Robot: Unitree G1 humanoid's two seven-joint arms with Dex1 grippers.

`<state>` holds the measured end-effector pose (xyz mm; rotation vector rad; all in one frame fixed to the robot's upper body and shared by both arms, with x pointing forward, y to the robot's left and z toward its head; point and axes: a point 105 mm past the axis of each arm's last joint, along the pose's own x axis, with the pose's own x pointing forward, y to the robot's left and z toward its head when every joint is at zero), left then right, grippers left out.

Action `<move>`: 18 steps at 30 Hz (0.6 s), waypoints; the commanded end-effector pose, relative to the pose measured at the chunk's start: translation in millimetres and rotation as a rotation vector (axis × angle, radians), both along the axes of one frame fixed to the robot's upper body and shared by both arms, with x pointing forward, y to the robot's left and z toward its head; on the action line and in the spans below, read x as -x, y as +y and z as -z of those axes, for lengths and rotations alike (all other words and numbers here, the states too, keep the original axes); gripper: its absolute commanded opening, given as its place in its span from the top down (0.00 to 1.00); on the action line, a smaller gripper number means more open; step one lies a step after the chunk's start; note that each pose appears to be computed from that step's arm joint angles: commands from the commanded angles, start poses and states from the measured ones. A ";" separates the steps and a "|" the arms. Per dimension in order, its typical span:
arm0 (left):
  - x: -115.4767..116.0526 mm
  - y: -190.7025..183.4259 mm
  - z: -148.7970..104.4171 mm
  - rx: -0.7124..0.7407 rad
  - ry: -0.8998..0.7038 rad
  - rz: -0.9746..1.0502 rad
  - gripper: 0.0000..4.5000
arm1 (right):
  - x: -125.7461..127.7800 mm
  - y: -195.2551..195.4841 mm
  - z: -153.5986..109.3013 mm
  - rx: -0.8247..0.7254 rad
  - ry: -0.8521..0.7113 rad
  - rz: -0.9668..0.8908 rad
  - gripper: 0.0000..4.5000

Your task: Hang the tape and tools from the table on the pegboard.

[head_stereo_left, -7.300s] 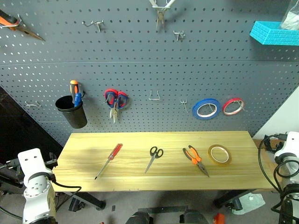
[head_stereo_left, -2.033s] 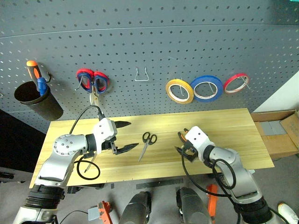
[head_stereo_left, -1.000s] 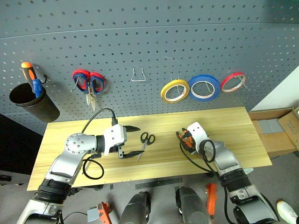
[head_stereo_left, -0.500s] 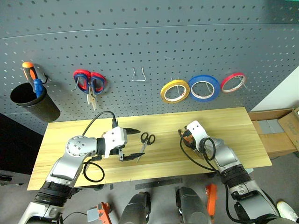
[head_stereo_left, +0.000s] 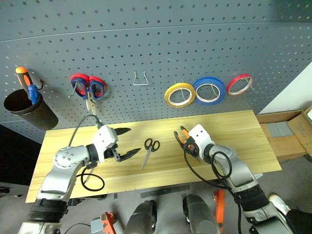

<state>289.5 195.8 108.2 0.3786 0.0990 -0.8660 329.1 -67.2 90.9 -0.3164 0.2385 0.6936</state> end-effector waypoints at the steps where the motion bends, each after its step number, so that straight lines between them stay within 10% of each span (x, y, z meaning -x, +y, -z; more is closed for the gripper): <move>1: 7.7 5.5 -17.8 0.091 -0.001 -0.057 0.00 | 18.7 24.4 -49.7 -0.160 -0.098 -0.076 0.39; 18: 16.2 16.8 -59.7 0.264 -0.028 -0.171 0.00 | 4.5 80.5 -206.3 -0.449 -0.426 -0.208 0.39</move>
